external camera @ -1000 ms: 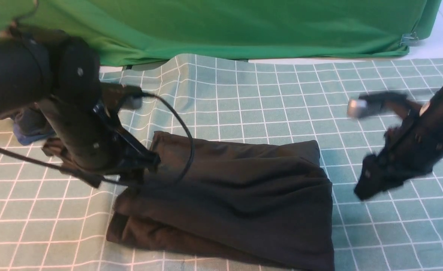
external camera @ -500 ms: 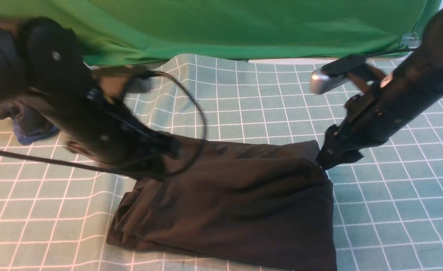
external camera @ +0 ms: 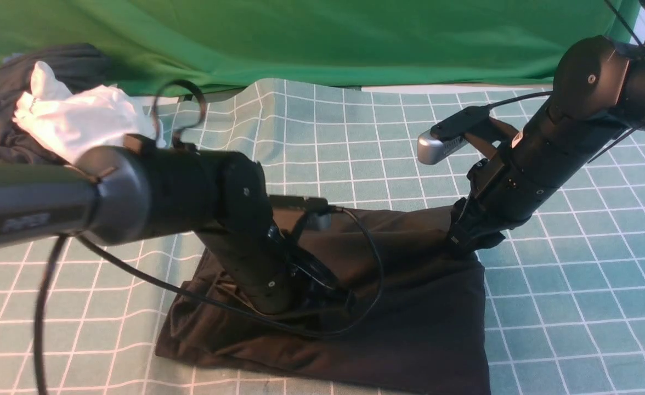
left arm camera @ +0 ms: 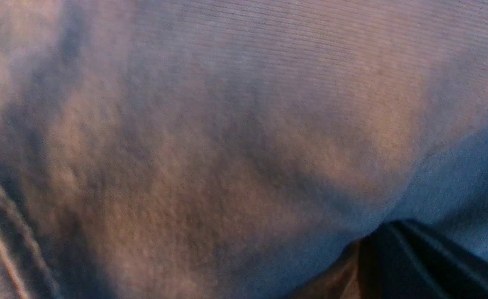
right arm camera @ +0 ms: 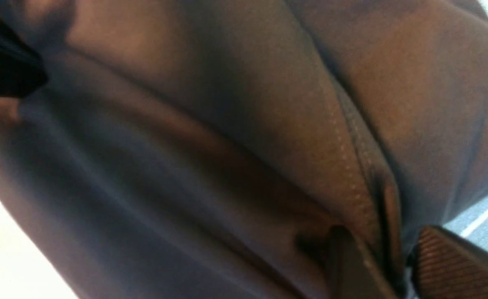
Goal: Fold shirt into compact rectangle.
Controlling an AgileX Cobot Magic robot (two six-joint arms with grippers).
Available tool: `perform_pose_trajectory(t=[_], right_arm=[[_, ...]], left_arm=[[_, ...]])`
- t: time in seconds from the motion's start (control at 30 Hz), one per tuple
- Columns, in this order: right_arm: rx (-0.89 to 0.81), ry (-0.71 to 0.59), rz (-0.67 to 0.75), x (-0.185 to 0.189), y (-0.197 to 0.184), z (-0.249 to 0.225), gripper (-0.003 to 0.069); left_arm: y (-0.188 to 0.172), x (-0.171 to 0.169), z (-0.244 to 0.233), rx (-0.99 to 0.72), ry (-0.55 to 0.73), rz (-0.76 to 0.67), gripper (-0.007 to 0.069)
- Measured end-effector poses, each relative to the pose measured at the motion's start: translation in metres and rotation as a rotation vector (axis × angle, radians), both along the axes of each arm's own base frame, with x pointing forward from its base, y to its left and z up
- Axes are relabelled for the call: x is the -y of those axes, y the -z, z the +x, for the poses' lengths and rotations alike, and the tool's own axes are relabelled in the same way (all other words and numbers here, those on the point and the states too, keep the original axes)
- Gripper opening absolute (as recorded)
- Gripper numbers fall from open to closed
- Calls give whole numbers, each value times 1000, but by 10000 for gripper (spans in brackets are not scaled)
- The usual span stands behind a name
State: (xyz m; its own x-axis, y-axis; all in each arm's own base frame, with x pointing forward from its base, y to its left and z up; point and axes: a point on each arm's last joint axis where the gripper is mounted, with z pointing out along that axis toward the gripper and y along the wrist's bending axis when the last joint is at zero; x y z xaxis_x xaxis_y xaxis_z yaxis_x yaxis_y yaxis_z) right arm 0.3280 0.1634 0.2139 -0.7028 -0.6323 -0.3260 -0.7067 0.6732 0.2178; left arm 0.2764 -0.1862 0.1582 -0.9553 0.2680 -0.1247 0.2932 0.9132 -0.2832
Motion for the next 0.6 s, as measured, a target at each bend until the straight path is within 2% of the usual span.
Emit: perform_pose_trajectory(t=[0.2,0.6], right_arm=[[33,-2,4,-1,0,2,47],[123,-1,-1,0,-5,13,36]], left_arm=[[0,1,1,13,-9,-7,3],[1,1,2,11,-15,-8,6]])
